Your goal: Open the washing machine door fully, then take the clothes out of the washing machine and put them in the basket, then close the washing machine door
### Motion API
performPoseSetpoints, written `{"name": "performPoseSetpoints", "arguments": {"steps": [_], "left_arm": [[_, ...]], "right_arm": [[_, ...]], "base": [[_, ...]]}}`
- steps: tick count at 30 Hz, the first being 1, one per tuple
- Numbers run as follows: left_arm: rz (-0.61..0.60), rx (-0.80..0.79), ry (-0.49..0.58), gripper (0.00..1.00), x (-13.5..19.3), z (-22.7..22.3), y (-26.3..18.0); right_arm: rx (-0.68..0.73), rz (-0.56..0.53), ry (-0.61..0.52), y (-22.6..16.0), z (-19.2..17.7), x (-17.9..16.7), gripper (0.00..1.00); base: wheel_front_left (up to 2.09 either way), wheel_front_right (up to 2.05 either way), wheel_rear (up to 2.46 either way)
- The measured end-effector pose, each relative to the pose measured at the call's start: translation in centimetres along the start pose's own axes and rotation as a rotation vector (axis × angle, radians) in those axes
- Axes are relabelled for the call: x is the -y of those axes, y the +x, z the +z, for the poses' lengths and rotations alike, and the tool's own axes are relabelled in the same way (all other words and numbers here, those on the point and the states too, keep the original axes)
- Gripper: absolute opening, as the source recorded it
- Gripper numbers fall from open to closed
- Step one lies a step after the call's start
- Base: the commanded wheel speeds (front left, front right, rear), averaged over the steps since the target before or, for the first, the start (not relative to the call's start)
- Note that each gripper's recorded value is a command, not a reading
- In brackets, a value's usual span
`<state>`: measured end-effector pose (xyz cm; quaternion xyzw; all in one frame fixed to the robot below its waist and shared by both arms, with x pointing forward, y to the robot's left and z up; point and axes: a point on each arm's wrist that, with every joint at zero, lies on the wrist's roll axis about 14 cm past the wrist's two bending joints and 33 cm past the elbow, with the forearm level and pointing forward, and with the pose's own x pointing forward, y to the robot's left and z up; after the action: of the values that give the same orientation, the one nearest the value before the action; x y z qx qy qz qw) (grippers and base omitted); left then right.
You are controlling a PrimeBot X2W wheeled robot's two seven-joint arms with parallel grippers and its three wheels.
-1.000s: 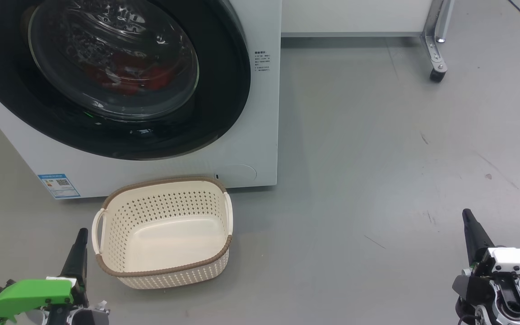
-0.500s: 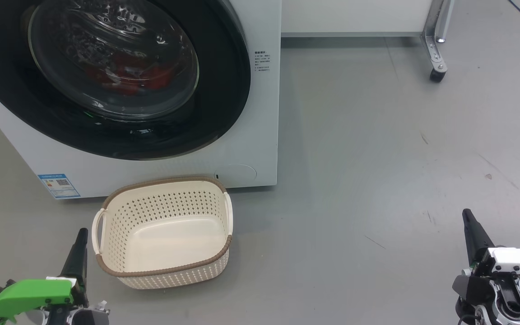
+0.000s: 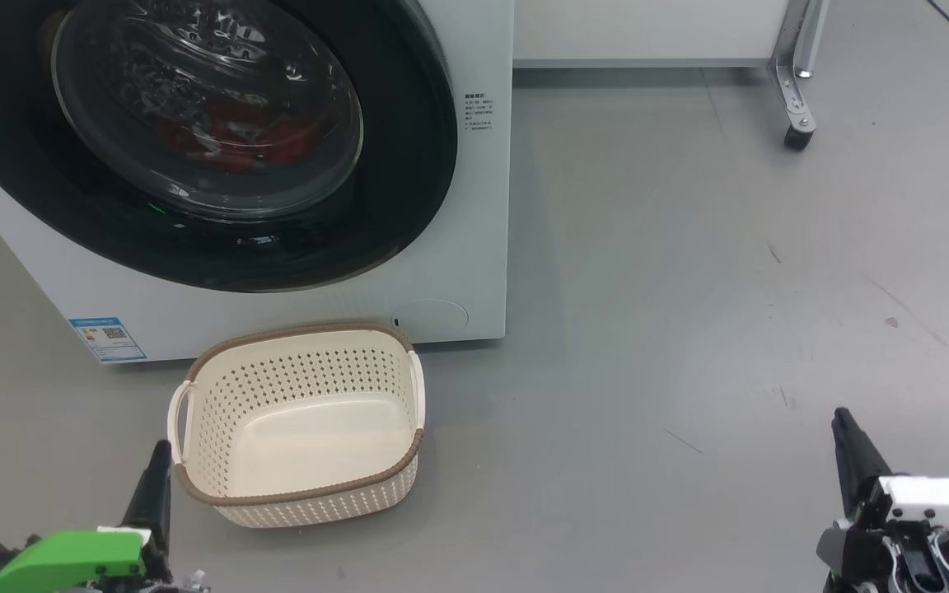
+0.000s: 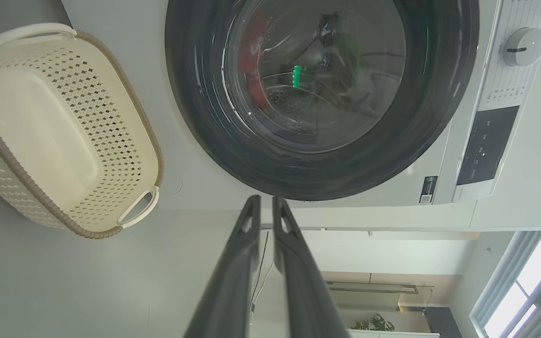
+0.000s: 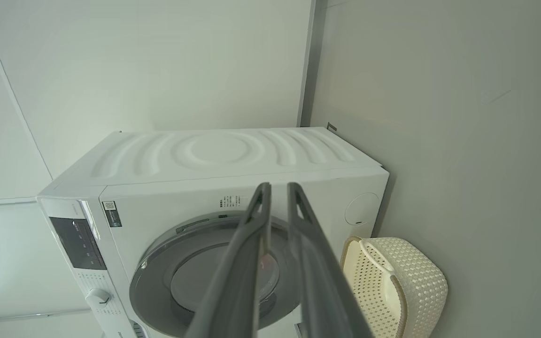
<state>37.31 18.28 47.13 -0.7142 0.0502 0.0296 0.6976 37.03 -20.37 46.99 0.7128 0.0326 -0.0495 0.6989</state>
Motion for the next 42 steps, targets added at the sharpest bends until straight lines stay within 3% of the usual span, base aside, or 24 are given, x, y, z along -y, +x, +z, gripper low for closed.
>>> {"name": "performPoseSetpoints", "arguments": {"steps": [1,2,3,7,22,31,42], "left_arm": [[0.021,0.000,-0.006,0.00,-0.7,-0.1,-0.3],[0.041,0.000,-0.011,0.00,-1.4,-0.2,-0.6],[0.062,0.001,-0.015,1.00,-2.2,-0.3,-0.9],[0.115,0.002,-0.031,1.00,-4.0,-0.6,-1.7],[0.103,0.008,0.006,1.00,-3.5,-0.9,-1.3],[0.077,0.007,0.110,1.00,-2.5,-0.9,-0.7],[0.051,-0.033,0.325,1.00,-1.6,-1.6,0.0]], "right_arm": [[0.000,-0.024,0.006,-0.3,-0.1,0.8,0.00],[0.000,-0.046,0.012,-0.7,-0.2,1.6,0.00],[0.001,-0.069,0.017,-1.0,-0.3,2.4,1.00],[0.000,-0.124,0.035,-2.0,-0.8,4.3,1.00],[-0.022,-0.085,-0.067,-0.8,-1.1,2.8,1.00],[-0.033,-0.065,-0.184,-0.1,-1.5,2.0,1.00],[-0.071,-0.030,-0.404,1.0,-2.2,0.9,1.00]], "base": [[0.00,0.00,0.00],[0.00,0.00,0.00],[0.00,0.00,0.00],[0.00,0.00,0.00],[0.00,0.00,0.00],[0.00,0.00,0.00],[0.00,0.00,0.00]]}}
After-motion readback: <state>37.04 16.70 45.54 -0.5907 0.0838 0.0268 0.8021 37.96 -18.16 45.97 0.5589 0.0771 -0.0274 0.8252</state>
